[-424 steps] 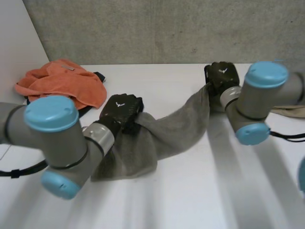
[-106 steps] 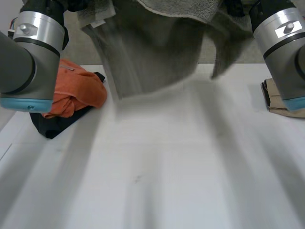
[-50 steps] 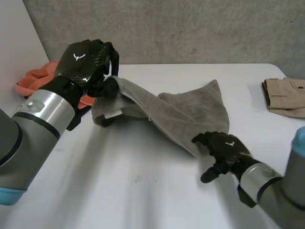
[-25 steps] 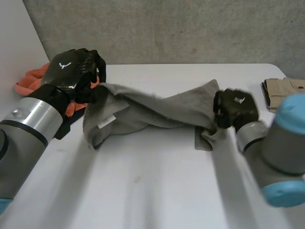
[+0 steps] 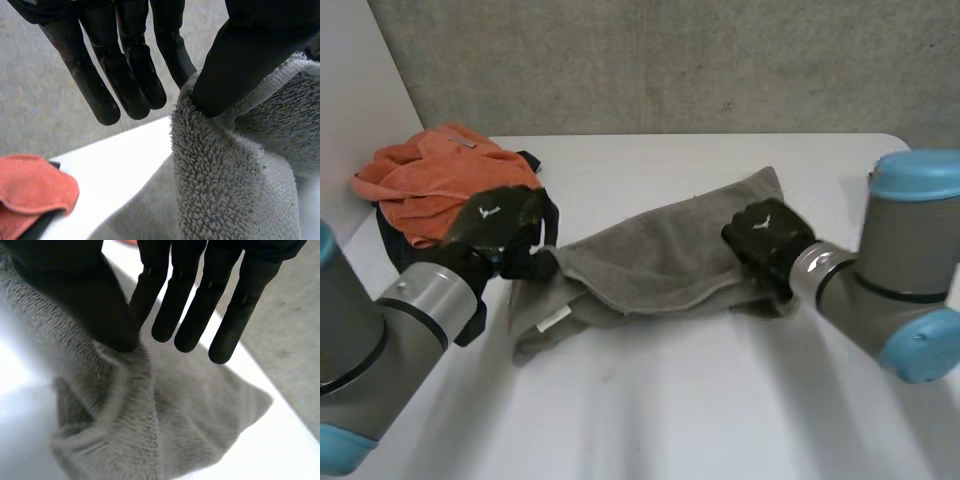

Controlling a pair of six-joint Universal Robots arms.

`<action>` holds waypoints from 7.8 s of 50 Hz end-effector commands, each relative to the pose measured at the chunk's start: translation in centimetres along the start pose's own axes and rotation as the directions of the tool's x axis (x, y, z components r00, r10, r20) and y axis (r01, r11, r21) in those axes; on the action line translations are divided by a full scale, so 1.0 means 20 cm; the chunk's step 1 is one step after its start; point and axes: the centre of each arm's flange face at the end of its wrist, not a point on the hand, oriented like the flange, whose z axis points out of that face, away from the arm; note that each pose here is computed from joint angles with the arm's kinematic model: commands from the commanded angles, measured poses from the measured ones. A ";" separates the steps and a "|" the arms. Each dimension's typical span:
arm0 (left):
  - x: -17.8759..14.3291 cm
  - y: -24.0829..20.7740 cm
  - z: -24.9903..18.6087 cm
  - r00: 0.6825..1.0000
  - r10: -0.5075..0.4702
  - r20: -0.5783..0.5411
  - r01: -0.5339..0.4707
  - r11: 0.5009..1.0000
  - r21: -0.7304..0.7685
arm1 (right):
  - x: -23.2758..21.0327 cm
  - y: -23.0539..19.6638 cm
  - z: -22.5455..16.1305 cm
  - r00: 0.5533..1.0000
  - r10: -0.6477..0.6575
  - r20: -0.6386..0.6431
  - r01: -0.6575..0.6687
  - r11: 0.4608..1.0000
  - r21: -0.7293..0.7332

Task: Fold the laundry.

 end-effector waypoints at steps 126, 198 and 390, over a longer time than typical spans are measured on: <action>-0.13 0.07 0.25 0.986 0.165 -0.035 -0.168 0.952 -0.254 | 0.51 -0.06 -0.18 0.943 -0.303 -0.142 0.258 0.929 -0.265; -0.13 0.12 -0.17 0.911 0.249 -0.328 -0.395 0.754 -0.525 | 0.34 0.28 -0.42 0.975 -0.213 0.057 0.217 0.885 -0.412; -0.34 -0.02 0.27 0.893 0.373 0.251 -0.402 0.913 0.074 | 1.04 0.89 -0.25 0.780 -0.281 -0.560 0.030 0.909 -0.415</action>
